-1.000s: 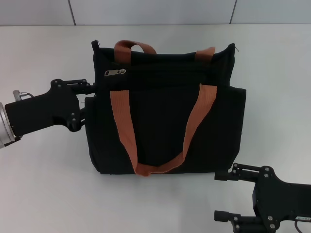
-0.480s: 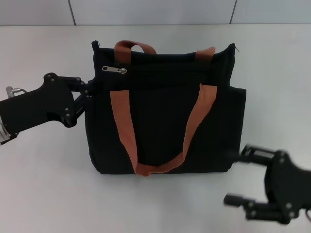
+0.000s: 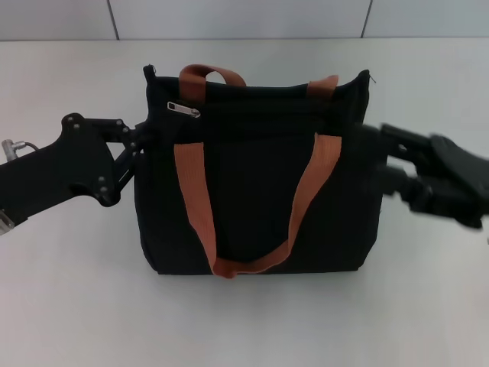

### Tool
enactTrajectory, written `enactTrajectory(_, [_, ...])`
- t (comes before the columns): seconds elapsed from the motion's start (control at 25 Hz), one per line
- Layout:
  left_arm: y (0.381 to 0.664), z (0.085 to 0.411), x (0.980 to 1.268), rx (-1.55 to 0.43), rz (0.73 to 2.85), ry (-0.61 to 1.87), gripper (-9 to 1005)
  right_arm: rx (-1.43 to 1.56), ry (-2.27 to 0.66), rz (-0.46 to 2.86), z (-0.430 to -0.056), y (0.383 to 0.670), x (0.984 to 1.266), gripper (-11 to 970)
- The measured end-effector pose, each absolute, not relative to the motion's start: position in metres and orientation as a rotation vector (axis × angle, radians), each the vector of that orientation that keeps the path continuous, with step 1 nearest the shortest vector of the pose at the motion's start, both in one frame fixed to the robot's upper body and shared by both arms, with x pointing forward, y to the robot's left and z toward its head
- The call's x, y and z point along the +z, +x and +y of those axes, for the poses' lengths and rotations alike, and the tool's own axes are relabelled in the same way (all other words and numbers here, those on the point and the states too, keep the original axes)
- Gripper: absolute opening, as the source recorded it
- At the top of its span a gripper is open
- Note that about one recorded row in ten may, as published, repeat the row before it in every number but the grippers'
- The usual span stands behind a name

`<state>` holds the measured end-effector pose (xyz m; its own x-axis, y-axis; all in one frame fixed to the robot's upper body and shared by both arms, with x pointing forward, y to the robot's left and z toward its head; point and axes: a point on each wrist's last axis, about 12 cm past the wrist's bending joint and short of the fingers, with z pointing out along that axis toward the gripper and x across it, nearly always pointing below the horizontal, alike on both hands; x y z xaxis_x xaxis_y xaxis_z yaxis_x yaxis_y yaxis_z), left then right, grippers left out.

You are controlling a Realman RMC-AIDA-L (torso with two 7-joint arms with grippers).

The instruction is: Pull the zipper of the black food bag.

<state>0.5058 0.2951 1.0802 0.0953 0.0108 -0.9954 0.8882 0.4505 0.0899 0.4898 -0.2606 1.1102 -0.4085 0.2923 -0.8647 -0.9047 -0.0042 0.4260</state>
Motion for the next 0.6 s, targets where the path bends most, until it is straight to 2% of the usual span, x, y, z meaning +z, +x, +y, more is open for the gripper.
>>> enactTrajectory(0.32, [0.498,0.295,1.08,-0.726,1.223,0.872,21,1.655,-0.745,1.494,-0.232,0.543,1.142,738])
enactTrajectory(0.6, [0.494,0.289,1.078,-0.644,1.153,0.9,20,1.64,-0.759,1.598,-0.217,0.563,1.153,737])
